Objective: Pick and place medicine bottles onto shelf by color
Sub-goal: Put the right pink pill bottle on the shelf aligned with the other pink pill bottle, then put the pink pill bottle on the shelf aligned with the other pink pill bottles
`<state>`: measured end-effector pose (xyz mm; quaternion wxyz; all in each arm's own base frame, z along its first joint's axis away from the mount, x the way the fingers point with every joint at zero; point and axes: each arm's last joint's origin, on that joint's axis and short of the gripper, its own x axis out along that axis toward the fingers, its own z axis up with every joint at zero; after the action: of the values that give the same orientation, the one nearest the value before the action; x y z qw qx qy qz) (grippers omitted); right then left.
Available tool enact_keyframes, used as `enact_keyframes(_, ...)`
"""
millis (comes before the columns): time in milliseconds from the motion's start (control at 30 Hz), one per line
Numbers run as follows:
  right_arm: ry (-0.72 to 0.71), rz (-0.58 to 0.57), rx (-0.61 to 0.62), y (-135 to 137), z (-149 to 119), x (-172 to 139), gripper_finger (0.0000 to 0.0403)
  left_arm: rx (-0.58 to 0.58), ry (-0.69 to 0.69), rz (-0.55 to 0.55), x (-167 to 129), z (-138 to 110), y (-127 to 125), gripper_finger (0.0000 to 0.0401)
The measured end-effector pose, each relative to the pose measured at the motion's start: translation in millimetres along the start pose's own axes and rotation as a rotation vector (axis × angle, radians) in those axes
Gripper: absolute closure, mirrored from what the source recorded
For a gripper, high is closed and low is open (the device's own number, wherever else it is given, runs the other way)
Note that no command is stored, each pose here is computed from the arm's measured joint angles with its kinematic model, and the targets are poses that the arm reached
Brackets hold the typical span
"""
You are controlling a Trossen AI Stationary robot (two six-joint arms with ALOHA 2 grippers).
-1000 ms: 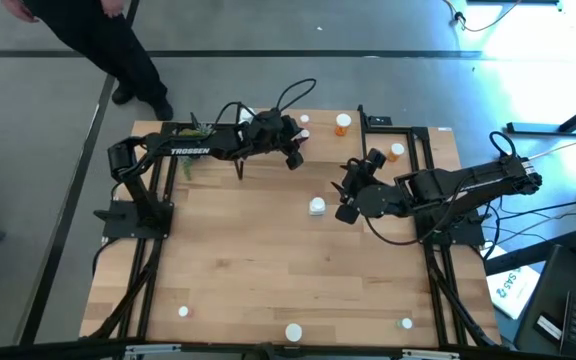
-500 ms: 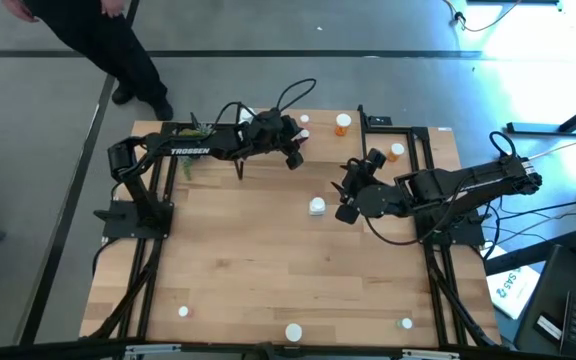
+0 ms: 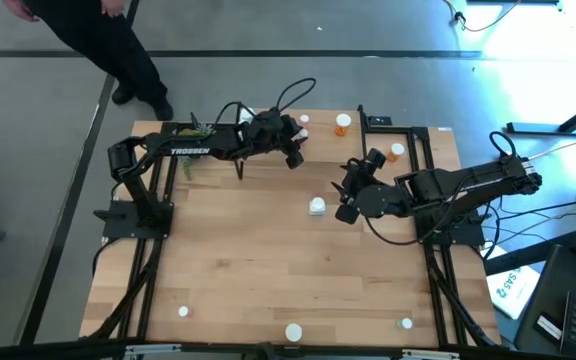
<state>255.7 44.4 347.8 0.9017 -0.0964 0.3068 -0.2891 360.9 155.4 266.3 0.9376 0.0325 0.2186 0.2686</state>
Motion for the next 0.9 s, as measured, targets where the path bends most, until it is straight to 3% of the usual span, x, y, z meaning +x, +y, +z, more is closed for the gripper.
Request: enact_keyframes(900, 0.0, 0.0, 0.0, 0.0, 0.0, 0.0, 0.0183, 0.073, -0.061, 0.006, -3.2, 7.7, -2.1, 0.0244)
